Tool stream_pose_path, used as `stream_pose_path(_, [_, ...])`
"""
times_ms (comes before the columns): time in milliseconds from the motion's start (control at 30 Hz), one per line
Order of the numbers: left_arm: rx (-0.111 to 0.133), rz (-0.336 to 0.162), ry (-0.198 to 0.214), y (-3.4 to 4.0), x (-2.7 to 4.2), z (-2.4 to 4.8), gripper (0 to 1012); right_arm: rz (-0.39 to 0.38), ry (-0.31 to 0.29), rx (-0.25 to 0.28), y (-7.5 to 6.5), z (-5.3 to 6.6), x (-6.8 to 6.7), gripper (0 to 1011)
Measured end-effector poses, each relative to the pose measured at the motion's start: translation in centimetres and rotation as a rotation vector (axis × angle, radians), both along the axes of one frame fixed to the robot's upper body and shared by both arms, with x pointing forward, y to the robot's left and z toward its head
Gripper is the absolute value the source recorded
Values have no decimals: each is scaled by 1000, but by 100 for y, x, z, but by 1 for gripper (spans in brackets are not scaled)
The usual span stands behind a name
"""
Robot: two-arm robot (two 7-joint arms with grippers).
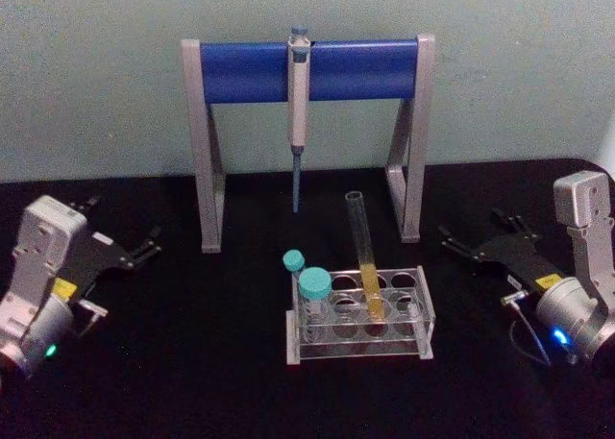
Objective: Pick up the test tube from the test tube rack, shake it, then place it back into the test tube rack.
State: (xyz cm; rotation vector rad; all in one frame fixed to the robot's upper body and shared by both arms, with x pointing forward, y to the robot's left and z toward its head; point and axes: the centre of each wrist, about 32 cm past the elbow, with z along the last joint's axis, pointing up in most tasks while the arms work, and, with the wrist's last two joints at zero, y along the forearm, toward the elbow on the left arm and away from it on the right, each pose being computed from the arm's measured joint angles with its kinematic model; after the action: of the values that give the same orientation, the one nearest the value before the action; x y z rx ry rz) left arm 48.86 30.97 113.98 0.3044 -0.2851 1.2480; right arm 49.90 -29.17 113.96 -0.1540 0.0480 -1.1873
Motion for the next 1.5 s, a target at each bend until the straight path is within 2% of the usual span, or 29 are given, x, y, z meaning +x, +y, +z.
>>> stream_pose_path(1500, [0,0,0,0,0,0,1001,-1,-5,-2,4,12,-2,1000])
